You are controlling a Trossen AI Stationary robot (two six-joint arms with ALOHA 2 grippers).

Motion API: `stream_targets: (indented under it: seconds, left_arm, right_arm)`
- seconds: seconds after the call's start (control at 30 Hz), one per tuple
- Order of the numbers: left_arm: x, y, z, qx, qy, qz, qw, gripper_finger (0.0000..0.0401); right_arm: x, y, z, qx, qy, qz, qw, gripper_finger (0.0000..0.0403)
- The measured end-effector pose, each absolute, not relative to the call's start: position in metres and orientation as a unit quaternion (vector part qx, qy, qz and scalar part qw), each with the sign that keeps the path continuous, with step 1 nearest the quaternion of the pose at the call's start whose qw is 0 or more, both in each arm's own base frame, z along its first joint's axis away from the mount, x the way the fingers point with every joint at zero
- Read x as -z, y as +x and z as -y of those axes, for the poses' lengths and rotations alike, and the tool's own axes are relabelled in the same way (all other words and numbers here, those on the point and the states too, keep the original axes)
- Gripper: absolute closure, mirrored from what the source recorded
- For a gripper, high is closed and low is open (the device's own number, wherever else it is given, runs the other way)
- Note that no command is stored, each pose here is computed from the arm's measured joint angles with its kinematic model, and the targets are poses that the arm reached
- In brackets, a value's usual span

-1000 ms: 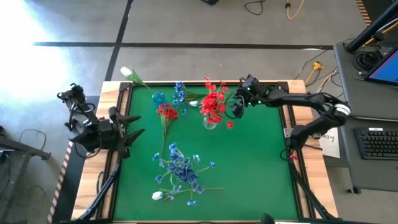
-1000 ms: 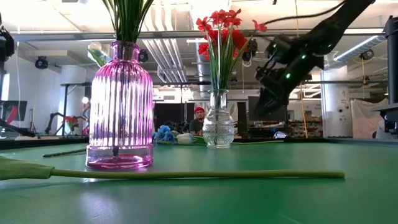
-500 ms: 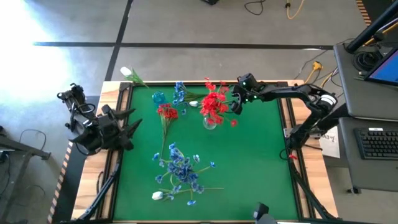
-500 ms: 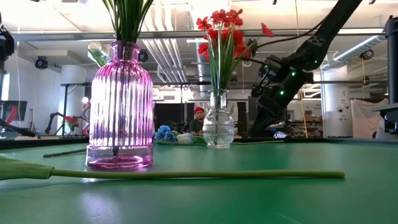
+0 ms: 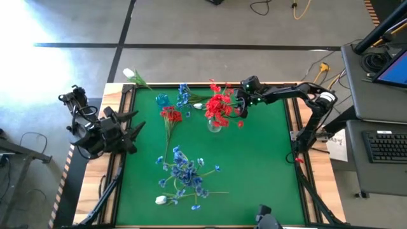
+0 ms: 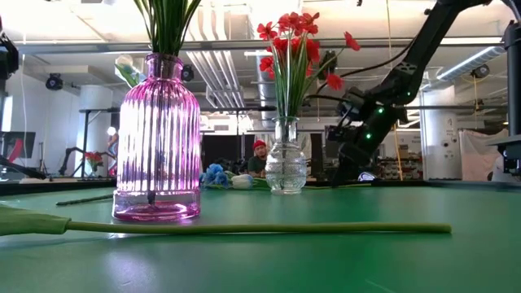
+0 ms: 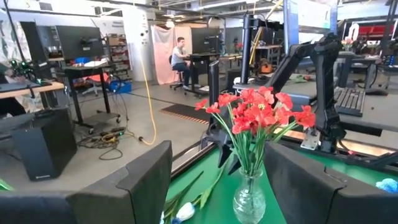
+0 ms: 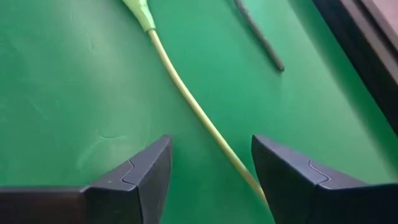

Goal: Sort flowers into vase by color
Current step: Put the top white flower into the blue vase

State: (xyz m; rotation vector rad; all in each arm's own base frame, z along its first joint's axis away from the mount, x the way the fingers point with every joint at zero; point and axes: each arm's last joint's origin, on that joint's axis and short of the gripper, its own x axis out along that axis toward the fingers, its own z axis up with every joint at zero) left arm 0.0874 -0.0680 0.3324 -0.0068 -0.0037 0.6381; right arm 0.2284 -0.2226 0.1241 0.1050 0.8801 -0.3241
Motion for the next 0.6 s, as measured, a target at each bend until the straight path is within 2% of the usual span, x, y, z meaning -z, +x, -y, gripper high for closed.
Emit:
stream_targets:
  seconds: [0.17,0.4,0.6]
  left_arm:
    - [-0.332,0.087,0.068,-0.314,0.009,-0.002,0.949,0.0163]
    - [-0.332,0.087,0.068,-0.314,0.013,-0.004,0.949,0.0163]
    - [-0.332,0.087,0.068,-0.314,0.011,-0.003,0.949,0.0163]
  right_arm:
    - [-0.118,0.228,0.222,0.149,0.05,-0.437,0.886,0.0239]
    - [-0.113,0.226,0.221,0.153,0.06,-0.466,0.869,0.0378]
    - [-0.131,0.215,0.209,0.182,0.133,-0.476,0.85,0.0392]
